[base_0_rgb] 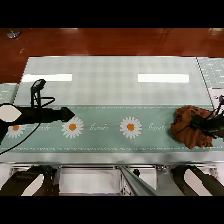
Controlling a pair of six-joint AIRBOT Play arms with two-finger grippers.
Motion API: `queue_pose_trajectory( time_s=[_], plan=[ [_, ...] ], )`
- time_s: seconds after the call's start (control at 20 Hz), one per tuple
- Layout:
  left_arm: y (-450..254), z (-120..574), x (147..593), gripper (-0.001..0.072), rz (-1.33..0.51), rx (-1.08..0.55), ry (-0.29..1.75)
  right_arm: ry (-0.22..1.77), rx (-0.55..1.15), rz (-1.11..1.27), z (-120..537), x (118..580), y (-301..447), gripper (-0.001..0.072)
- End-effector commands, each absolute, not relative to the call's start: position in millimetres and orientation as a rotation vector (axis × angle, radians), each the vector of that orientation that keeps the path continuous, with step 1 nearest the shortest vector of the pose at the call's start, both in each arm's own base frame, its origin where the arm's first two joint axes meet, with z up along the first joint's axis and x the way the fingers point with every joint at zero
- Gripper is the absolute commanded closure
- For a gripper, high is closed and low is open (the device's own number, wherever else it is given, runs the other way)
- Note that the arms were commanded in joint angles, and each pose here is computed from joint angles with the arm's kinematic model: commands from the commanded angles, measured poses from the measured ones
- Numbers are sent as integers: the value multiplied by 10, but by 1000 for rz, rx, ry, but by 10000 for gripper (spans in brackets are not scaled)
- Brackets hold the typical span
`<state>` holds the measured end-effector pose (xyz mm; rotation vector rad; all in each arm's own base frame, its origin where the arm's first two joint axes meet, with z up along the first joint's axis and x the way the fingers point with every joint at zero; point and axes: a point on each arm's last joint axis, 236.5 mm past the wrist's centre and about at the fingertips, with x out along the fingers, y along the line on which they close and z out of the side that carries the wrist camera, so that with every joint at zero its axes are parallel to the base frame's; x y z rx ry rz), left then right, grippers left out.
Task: Fold the shirts.
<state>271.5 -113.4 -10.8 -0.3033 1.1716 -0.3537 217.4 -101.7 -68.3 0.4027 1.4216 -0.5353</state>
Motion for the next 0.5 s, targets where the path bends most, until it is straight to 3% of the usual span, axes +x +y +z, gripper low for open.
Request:
queue_pose_trajectory(
  time_s=[0.0,0.05,0.2,0.3,0.45],
  plan=[
    [-1151,-238,2746,6,-344,-330,1205,1410,486,-422,-882,2414,-835,443],
    [-1143,-242,2776,5,-342,-326,1209,1374,496,-371,-791,2566,-782,672],
    [-981,-46,2996,5,-317,-229,1159,1162,493,-207,-10,3195,-678,677],
    [-833,252,3124,5,-297,-200,1121,960,454,-138,842,3530,-662,677],
    [-760,671,3183,5,-297,-209,1054,677,354,-83,2121,3623,-615,677]
  ],
)
